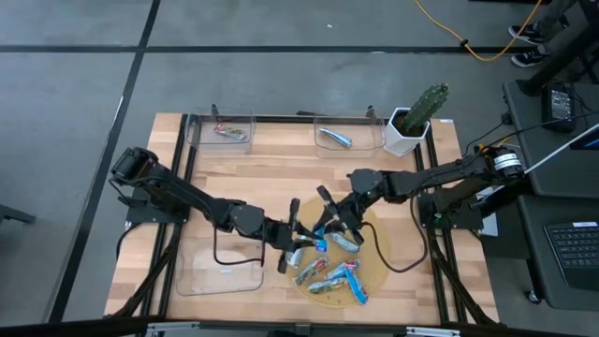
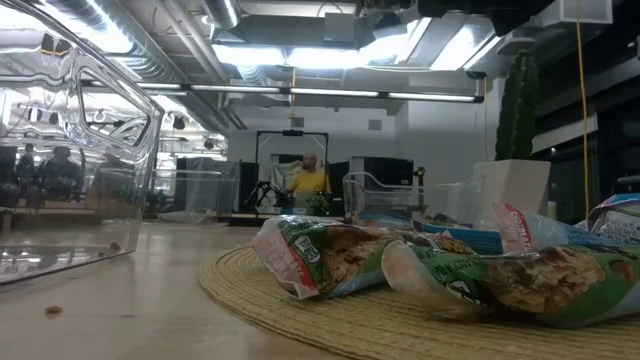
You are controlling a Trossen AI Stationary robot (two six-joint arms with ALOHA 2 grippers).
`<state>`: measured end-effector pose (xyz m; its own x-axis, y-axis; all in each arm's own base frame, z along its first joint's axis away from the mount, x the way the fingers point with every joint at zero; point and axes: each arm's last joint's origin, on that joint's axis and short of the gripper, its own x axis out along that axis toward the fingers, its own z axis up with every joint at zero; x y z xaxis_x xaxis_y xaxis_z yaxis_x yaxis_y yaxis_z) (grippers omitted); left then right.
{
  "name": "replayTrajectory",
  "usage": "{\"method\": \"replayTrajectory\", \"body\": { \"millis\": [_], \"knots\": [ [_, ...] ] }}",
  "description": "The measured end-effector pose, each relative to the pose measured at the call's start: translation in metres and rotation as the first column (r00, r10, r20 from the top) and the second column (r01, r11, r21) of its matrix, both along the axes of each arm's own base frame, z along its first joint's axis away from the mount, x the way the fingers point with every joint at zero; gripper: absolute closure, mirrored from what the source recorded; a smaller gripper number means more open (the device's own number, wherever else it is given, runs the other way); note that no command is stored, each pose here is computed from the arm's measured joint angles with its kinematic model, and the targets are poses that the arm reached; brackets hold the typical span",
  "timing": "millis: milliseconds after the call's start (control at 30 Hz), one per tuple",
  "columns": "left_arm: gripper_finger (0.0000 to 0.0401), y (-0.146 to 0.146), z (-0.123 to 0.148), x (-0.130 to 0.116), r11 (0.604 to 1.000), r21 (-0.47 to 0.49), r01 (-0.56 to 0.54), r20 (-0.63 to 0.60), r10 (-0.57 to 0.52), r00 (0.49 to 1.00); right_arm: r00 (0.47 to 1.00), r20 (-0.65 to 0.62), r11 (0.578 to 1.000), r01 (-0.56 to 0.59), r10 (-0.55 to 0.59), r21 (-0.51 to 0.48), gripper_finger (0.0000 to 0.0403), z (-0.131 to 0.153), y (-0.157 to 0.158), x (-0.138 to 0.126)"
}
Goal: Pick and place Granola Bars by type
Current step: Put the blue granola bar into the bottom transparent bin
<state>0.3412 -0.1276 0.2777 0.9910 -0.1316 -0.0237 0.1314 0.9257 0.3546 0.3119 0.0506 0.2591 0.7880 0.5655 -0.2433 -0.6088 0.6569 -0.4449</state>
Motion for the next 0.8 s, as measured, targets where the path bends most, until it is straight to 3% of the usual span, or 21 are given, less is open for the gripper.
{"method": "replayTrajectory", "body": {
  "millis": [267,467,633,800],
  "knots": [
    [0.0382,-0.014,0.027,-0.037,0.992,0.053,-0.111,-0.039,0.113,0.993,0.996,-0.012,0.996,0.084,-0.084,-0.034,0.0272,0.012,-0.004,-0.012],
    [0.0381,-0.024,0.032,-0.069,0.971,0.054,-0.233,-0.151,0.238,0.959,0.996,-0.013,0.995,0.087,-0.088,-0.054,0.0241,0.031,0.002,-0.037],
    [0.0382,-0.03,0.027,-0.096,0.967,-0.033,-0.254,-0.305,0.232,0.924,0.982,-0.071,0.981,0.167,-0.174,-0.095,0.0238,0.037,0.012,-0.056],
    [0.0381,-0.032,0.015,-0.118,0.931,-0.153,-0.331,-0.48,0.223,0.849,0.961,-0.141,0.966,0.219,-0.238,-0.14,0.0238,0.031,0.023,-0.063]
  ]
}}
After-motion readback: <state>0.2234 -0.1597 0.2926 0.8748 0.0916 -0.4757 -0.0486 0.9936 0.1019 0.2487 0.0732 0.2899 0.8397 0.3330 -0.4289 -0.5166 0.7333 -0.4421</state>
